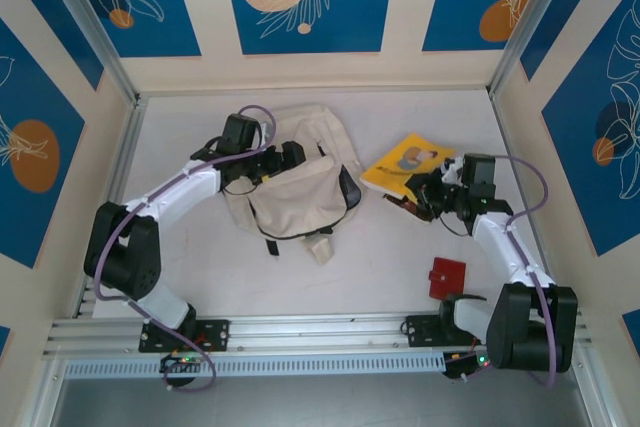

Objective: Pack books, pencil case, and school supplies into a backpack

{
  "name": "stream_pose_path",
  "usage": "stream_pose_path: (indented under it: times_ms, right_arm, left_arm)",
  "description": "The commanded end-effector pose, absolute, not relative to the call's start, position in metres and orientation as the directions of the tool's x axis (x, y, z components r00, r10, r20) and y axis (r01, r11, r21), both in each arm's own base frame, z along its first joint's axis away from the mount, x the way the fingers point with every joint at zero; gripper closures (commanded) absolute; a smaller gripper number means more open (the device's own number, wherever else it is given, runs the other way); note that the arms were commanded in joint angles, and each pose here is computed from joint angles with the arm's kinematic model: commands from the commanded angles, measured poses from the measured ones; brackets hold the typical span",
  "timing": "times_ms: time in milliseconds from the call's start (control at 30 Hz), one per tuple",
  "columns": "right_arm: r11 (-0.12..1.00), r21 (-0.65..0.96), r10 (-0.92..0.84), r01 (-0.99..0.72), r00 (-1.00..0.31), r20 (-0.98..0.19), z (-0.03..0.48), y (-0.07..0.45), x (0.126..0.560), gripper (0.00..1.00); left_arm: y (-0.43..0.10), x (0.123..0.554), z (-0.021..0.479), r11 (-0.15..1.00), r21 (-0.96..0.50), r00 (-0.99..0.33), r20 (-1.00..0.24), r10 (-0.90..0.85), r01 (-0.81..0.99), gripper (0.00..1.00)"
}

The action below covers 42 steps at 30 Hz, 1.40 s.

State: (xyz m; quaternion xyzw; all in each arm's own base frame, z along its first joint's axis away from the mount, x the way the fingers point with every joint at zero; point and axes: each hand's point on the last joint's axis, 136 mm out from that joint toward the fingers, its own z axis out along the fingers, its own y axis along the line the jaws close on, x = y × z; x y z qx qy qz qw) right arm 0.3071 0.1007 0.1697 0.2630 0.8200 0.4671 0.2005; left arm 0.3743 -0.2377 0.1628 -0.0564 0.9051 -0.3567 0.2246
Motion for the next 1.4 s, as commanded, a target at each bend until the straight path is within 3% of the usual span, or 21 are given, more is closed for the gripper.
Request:
stream_pose_path:
  times_ms: [0, 233, 667, 800, 933, 1100, 1200, 1367]
  right_arm:
    - [0.403, 0.91, 0.451, -0.097, -0.844, -0.29, 0.243, 0.135, 0.308, 0.93]
    - [0.291, 0.92, 0.214, -0.262, -0.919, -0.33, 0.271, 0.184, 0.297, 0.93]
    - [0.17, 0.934, 0.021, -0.315, -0.946, -0.323, 0.281, 0.219, 0.281, 0.93]
    - [0.16, 0.934, 0.01, -0.321, -0.945, -0.326, 0.282, 0.22, 0.279, 0.93]
    - [0.155, 0.938, -0.002, -0.311, -0.949, -0.315, 0.278, 0.221, 0.278, 0.93]
    - [0.161, 0.945, -0.004, -0.285, -0.957, -0.288, 0.275, 0.219, 0.278, 0.92]
    - [0.181, 0.945, 0.026, -0.273, -0.959, -0.282, 0.274, 0.213, 0.284, 0.85]
    - [0.257, 0.939, 0.151, -0.228, -0.951, -0.272, 0.272, 0.201, 0.298, 0.34]
  left_arm:
    - [-0.255, 0.365, 0.195, 0.616, -0.778, -0.901, -0.348, -0.258, 0.125, 0.0]
    - [-0.281, 0.363, 0.24, 0.414, -0.883, -0.914, -0.336, -0.229, 0.221, 0.0]
    - [-0.305, 0.389, 0.245, 0.298, -0.92, -0.935, -0.312, -0.167, 0.254, 0.0]
    - [-0.311, 0.394, 0.246, 0.263, -0.931, -0.944, -0.296, -0.142, 0.252, 0.05]
    - [-0.315, 0.394, 0.254, 0.234, -0.934, -0.943, -0.306, -0.133, 0.271, 0.21]
    - [-0.309, 0.394, 0.259, 0.246, -0.94, -0.942, -0.284, -0.177, 0.237, 0.61]
    - [-0.303, 0.391, 0.267, 0.259, -0.934, -0.928, -0.303, -0.217, 0.244, 0.8]
    - [-0.288, 0.401, 0.285, 0.305, -0.922, -0.876, -0.339, -0.343, 0.237, 0.92]
